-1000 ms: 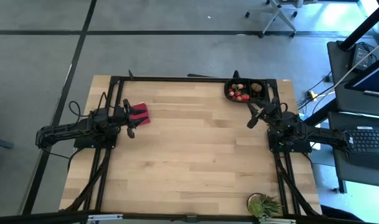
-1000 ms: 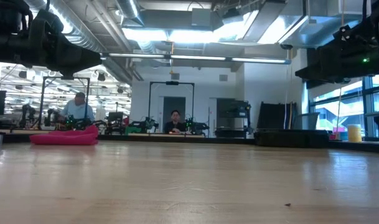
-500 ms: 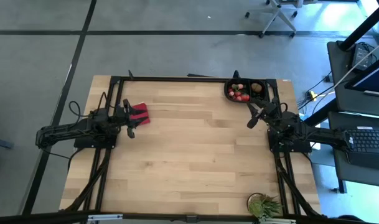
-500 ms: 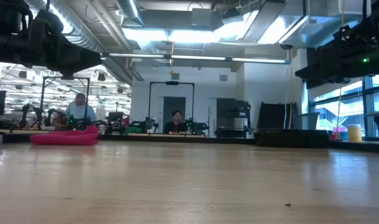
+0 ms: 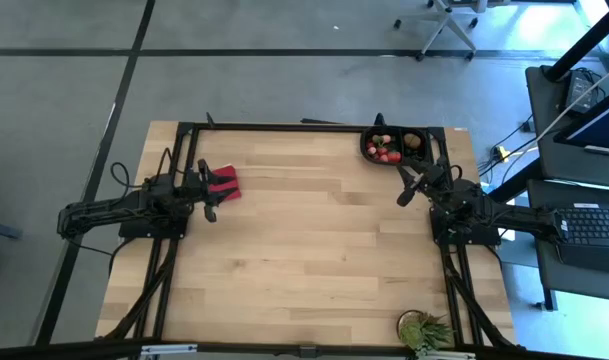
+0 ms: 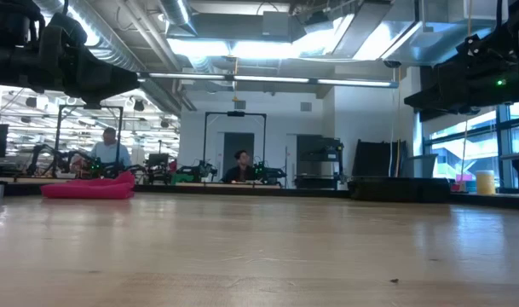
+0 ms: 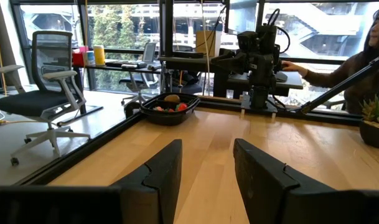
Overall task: Pick and placing Produce into tupperware
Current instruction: Return to Home Position
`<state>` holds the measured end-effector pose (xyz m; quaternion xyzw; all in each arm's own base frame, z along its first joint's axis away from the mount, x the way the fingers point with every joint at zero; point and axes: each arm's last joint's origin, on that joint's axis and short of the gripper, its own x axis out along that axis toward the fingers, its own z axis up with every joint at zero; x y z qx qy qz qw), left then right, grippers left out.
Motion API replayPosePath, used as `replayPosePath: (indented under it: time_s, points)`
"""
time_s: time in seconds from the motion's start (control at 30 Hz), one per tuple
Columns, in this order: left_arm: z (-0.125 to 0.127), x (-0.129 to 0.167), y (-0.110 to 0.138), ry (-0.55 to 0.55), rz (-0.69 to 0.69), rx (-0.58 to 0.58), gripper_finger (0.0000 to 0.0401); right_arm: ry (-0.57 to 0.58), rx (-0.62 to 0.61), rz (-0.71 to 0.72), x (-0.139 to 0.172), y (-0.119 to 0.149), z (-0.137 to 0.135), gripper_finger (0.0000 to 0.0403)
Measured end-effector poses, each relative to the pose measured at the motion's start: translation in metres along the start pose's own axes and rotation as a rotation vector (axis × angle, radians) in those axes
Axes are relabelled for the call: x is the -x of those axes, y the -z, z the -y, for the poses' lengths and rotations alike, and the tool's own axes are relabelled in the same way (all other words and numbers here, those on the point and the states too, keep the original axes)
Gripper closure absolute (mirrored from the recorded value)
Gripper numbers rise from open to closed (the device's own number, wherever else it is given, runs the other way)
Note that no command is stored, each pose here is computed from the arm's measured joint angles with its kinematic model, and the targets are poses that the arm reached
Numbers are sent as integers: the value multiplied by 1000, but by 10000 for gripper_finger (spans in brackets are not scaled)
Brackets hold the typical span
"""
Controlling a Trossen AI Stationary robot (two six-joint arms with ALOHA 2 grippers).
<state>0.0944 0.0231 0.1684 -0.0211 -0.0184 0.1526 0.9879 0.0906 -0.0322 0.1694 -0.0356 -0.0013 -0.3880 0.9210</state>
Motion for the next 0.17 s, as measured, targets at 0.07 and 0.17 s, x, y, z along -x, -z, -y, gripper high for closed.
replayPosePath:
  time_s: [0.07,0.17]
  points:
    - [0,0,0,0,0,0,264,0,0,0,0,0,0,260]
    - [0,0,0,0,0,0,264,0,0,0,0,0,0,260]
